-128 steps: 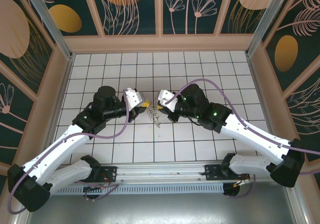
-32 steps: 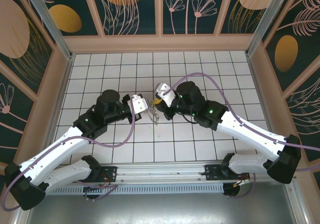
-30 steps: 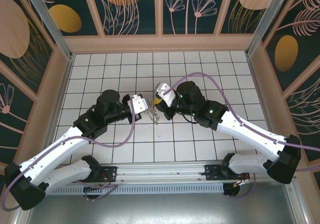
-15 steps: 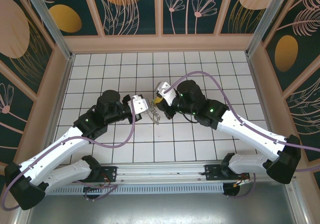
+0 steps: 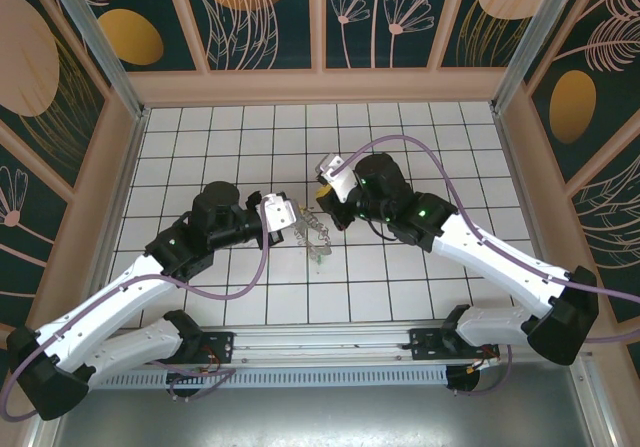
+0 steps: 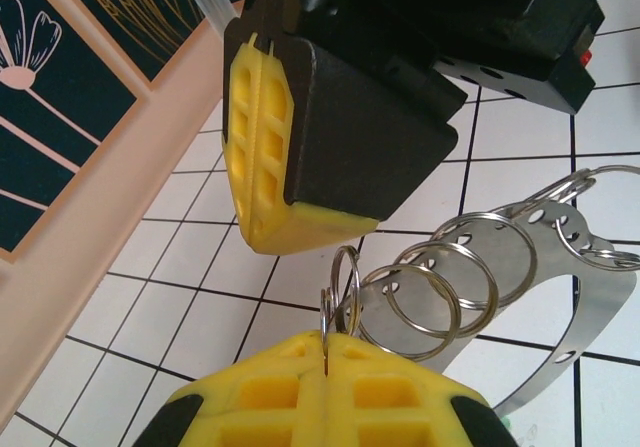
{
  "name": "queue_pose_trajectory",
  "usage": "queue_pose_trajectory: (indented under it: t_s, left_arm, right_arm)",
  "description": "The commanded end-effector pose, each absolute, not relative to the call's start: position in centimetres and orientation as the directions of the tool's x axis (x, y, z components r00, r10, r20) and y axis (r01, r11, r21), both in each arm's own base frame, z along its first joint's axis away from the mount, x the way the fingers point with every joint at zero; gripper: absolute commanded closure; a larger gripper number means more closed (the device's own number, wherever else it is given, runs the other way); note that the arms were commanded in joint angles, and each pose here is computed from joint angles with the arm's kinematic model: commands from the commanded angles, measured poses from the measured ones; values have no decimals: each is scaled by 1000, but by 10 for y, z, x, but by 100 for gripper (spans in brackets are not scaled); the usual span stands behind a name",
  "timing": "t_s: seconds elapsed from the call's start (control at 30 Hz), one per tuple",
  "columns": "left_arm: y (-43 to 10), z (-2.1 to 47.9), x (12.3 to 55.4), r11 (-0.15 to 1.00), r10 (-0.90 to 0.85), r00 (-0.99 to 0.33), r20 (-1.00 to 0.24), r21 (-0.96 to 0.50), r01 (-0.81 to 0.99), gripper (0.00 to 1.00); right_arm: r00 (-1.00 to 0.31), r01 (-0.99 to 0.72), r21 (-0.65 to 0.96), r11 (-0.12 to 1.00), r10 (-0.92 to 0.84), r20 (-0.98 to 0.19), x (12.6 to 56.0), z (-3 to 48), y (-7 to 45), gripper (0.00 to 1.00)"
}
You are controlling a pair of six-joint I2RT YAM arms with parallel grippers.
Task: Put the keys on the keyring
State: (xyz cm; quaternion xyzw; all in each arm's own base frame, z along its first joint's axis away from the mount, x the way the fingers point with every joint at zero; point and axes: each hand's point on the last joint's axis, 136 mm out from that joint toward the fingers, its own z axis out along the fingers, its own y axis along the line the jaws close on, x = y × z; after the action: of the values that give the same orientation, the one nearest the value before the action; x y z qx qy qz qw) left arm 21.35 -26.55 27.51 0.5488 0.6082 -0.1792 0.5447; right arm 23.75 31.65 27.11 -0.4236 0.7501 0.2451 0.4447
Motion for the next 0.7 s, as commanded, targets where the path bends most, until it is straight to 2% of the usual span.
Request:
queue_pose_trajectory:
  t_s: [0.0, 0.17, 0.23, 0.43, 0.57, 0.67]
  left_arm:
    - [-268, 297, 209, 329, 430, 253, -867, 411, 850, 100]
    - [-267, 295, 210, 336, 434, 239, -869, 402, 852, 100]
    - [-264, 292, 212, 358, 437, 223, -871, 396, 846, 100]
    - [-250, 272, 211, 445, 422, 107, -900, 308, 841, 100]
    - [-240, 268, 209, 520, 345, 14, -939, 203, 830, 100]
    - [-232, 265, 215, 571, 277, -64, -959, 111, 814, 100]
  right_arm:
    - [-246, -844, -6, 536, -398, -884, 241, 283, 317, 100]
    - [-246, -836, -9, 548, -390, -888, 242, 283, 313, 100]
    - [-284, -831, 28, 556, -381, -880, 244, 274, 309, 100]
    - [-414, -781, 112, 614, -376, -829, 247, 221, 290, 55]
    - [-501, -753, 202, 627, -347, -793, 231, 187, 279, 43]
    - [-561, -742, 274, 612, -343, -754, 210, 160, 274, 41]
